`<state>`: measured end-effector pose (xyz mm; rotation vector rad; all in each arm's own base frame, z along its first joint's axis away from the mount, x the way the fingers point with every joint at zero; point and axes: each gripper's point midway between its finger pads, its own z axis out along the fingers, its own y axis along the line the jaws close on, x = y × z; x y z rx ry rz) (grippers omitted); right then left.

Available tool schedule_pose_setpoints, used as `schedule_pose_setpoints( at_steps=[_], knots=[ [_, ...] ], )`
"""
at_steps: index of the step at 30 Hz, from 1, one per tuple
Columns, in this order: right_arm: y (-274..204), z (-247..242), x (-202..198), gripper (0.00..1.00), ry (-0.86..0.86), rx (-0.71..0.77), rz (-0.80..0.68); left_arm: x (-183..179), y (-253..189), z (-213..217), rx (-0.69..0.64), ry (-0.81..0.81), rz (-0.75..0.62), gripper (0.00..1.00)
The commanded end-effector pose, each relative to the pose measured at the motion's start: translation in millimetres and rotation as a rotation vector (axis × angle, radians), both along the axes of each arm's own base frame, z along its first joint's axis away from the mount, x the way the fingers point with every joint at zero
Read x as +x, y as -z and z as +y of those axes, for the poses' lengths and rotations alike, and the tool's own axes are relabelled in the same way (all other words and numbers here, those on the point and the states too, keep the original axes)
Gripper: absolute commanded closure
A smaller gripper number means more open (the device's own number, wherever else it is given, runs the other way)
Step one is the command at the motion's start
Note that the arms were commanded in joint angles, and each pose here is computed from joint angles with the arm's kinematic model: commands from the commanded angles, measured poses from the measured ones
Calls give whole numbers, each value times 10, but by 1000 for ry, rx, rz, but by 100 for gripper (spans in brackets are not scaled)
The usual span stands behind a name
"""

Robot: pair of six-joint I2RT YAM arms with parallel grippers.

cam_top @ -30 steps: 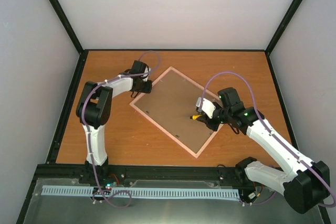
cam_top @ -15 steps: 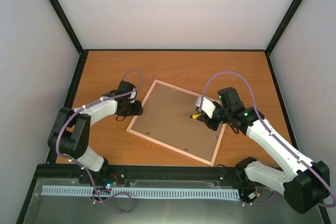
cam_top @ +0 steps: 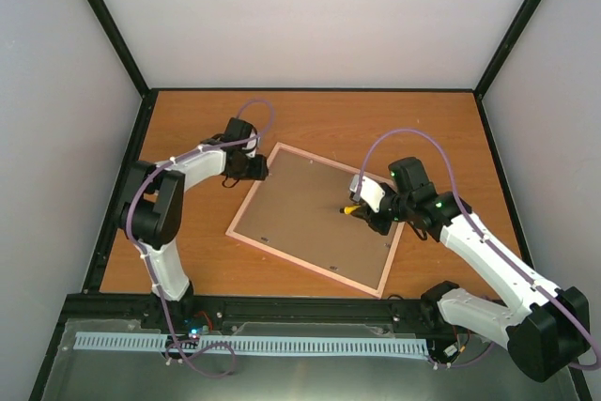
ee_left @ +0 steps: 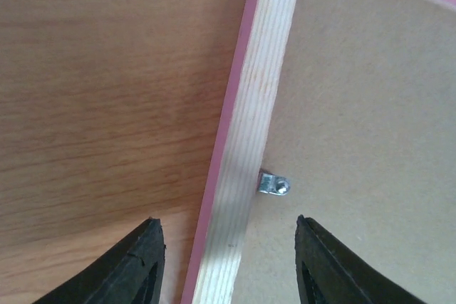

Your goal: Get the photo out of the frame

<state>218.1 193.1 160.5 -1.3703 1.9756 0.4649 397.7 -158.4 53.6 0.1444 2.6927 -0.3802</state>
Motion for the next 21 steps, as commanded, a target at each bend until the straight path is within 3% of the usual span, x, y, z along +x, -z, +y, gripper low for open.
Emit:
schedule_pose_setpoints(
  at_steps=[1,8,15,21],
  knots=[
    [30,20,19,97,5,1,1,14,115,-82,-14,54,31,51],
    [137,17,75,97,25,-33,49,-323,193,-11,-31,13,62,54],
    [190,58,42,97,9,-27,96,-656,463,235,29,-105,147,72],
    [227,61,27,97,6,-31,116,-725,552,473,84,-250,180,87]
  ],
)
